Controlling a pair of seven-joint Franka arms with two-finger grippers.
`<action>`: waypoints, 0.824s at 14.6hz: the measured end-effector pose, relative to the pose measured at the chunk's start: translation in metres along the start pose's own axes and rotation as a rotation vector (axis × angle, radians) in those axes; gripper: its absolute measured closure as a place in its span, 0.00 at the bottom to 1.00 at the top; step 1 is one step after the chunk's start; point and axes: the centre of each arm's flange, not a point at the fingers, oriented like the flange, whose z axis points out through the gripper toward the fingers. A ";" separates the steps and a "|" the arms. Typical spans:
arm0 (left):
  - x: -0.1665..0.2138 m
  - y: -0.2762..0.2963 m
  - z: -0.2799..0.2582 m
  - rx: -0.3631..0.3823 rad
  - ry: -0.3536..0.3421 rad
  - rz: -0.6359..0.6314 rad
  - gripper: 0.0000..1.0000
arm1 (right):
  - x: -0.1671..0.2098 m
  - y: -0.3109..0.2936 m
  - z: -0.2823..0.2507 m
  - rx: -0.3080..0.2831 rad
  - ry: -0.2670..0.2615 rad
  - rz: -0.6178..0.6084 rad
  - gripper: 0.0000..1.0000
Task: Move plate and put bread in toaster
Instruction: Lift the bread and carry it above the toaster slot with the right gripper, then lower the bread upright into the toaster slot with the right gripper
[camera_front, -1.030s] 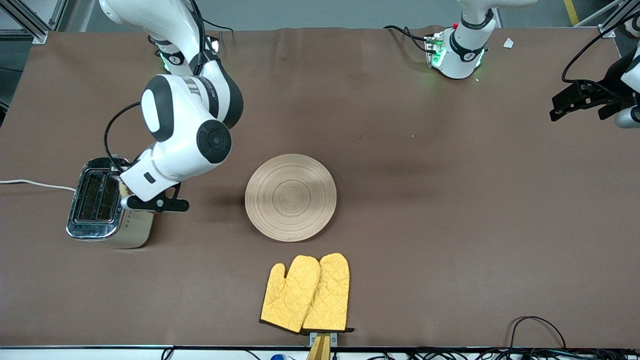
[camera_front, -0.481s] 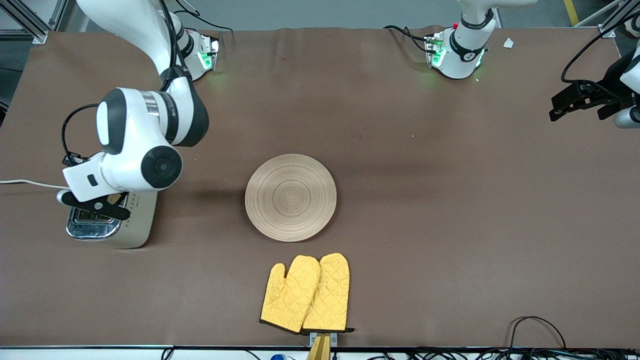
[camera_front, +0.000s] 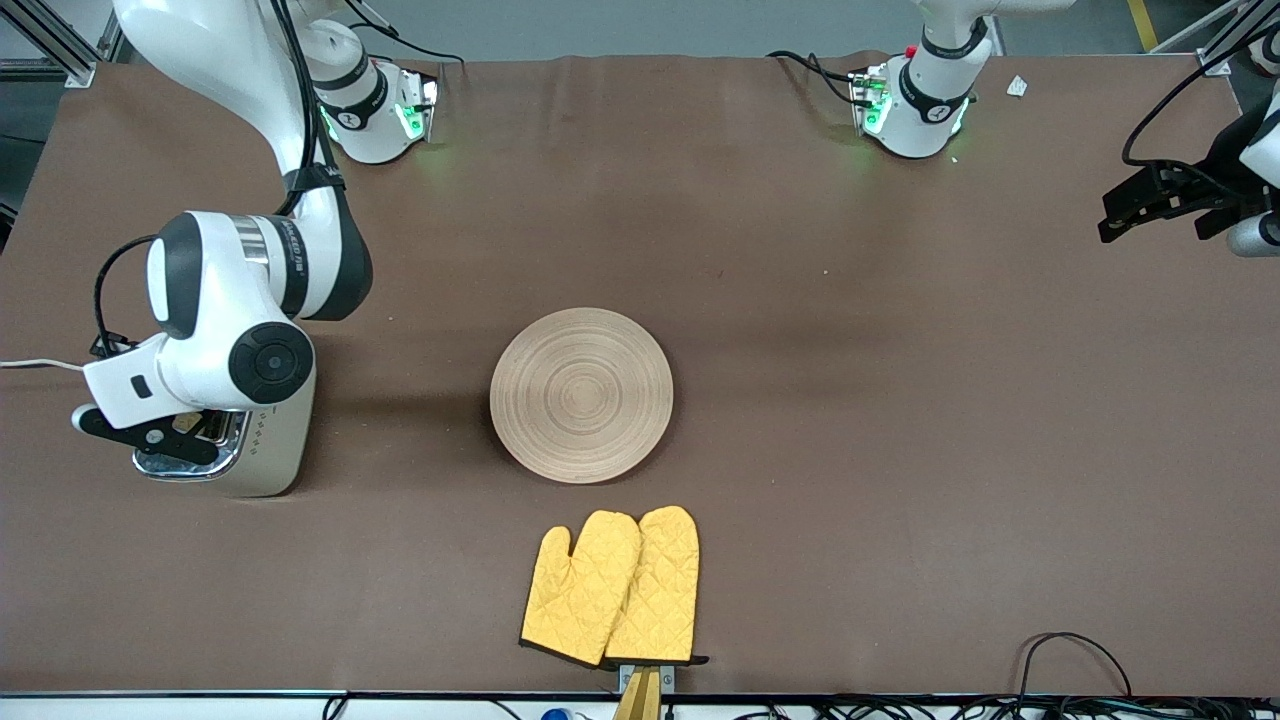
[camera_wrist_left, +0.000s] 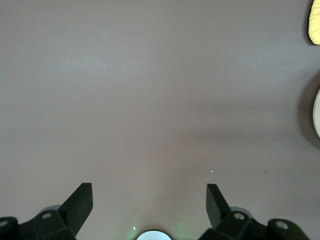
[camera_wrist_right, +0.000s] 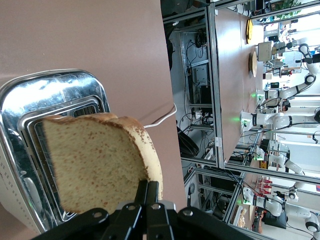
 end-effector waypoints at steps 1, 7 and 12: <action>0.000 0.000 0.000 0.000 0.000 0.000 0.00 | 0.000 -0.001 0.001 -0.007 0.001 -0.002 0.99; 0.000 0.000 0.000 0.000 0.000 0.000 0.00 | -0.009 -0.018 0.010 -0.074 0.006 -0.046 0.99; 0.001 0.000 0.002 0.000 -0.003 0.000 0.00 | -0.013 -0.023 0.017 -0.085 -0.007 -0.060 0.99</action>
